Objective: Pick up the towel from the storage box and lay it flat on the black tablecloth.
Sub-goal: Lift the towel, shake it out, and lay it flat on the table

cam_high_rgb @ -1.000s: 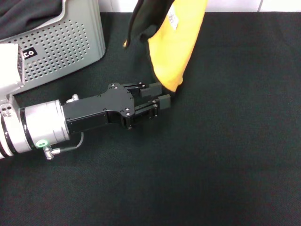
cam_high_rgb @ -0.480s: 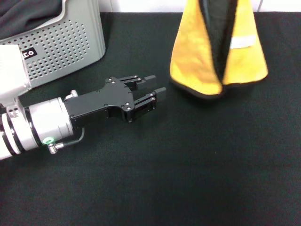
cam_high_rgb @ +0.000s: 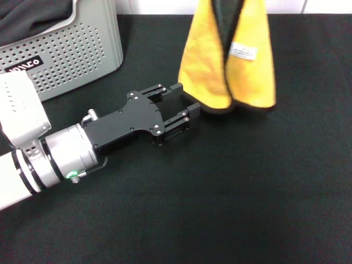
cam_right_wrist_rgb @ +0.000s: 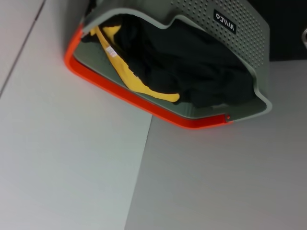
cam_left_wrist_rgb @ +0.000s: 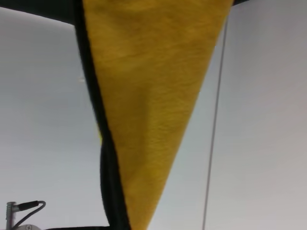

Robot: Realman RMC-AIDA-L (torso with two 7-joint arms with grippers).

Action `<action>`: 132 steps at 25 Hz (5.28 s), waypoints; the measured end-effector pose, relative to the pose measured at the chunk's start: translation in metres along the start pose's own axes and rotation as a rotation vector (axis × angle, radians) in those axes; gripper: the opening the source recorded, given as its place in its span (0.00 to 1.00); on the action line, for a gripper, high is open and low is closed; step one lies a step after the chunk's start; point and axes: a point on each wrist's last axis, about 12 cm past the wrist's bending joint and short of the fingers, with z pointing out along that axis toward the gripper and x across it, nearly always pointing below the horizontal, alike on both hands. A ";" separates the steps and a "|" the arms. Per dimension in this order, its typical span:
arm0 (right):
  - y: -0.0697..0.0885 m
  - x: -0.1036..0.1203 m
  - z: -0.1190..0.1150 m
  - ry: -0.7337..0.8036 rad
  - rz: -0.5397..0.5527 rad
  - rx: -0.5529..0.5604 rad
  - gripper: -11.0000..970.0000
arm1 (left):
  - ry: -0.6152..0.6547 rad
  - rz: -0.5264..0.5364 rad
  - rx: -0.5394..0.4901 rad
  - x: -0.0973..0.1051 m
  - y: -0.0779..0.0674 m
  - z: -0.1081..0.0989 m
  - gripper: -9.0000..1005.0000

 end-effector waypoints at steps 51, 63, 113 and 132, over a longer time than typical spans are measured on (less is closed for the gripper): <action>-0.004 -0.026 0.061 -0.023 -0.027 -0.083 0.08 | -0.001 -0.050 -0.341 0.034 0.010 -0.002 0.55; -0.003 -0.023 0.059 -0.017 -0.021 -0.096 0.09 | -0.048 -0.087 -0.389 0.032 0.012 -0.004 0.55; 0.073 0.178 -0.098 -0.661 0.629 -0.526 0.13 | -0.208 -0.020 0.484 -0.078 0.015 -0.118 0.04; 0.078 0.237 -0.020 -0.467 0.807 -0.290 0.14 | 0.145 -0.106 0.262 -0.089 0.073 -0.105 0.03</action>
